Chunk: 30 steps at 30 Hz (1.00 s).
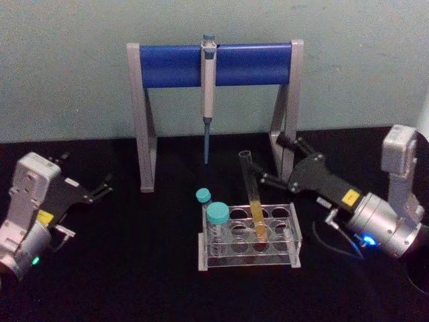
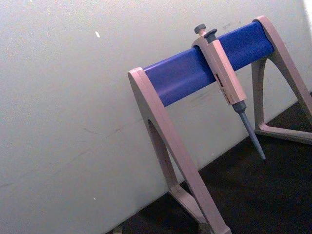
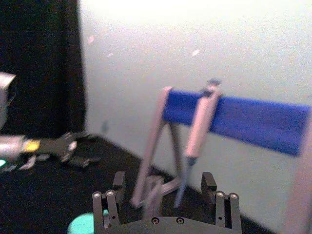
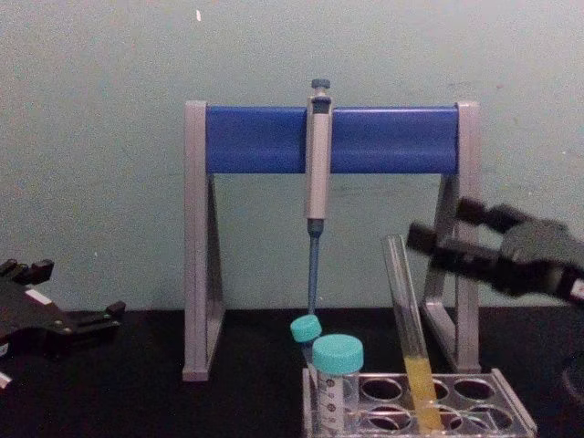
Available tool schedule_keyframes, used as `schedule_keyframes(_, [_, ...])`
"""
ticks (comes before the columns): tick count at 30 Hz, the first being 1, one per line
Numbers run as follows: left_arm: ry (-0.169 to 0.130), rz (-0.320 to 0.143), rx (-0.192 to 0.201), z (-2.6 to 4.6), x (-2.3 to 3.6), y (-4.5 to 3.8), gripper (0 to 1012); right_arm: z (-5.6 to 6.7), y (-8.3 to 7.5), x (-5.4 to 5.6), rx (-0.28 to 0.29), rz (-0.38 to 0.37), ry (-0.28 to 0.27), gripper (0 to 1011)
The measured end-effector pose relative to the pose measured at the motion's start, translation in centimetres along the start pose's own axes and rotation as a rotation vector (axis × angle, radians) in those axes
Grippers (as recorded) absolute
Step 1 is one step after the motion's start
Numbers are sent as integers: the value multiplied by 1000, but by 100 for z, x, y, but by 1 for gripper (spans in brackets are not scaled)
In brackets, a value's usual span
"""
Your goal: Pick up the test tube from the test tube rack, shake it, then place it back into the test tube rack.
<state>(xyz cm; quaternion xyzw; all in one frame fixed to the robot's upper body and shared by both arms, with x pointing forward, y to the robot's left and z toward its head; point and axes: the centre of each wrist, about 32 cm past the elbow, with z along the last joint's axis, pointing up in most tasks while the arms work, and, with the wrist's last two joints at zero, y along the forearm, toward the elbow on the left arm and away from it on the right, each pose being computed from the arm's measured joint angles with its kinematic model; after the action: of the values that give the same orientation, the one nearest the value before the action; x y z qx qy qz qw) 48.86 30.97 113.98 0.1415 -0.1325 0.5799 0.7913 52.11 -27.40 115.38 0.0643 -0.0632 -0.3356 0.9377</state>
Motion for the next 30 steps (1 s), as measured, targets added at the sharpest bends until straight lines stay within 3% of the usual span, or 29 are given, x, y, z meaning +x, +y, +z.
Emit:
schedule_keyframes(5, [0,0,0,0,0,0,1001,85,-59,-57,27,-160,-34,1000])
schedule_keyframes(7, [0,0,0,0,0,0,1001,114,-78,-87,-5,-271,-56,1000])
schedule_keyframes(8, [0,0,0,0,0,0,1001,114,-78,-87,-5,-271,-56,1000])
schedule_keyframes(13, [0,0,0,0,0,0,1001,105,-97,-122,-120,-413,-64,1000])
schedule_keyframes(17, [0,0,0,0,0,0,1001,73,-105,-145,-225,-468,-48,1000])
schedule_keyframes(23, [0,0,0,0,0,0,1001,-1,-117,-159,-332,-496,-21,1000])
schedule_keyframes(30, [0,0,0,0,0,0,1001,-59,-121,-140,-373,-504,9,1000])
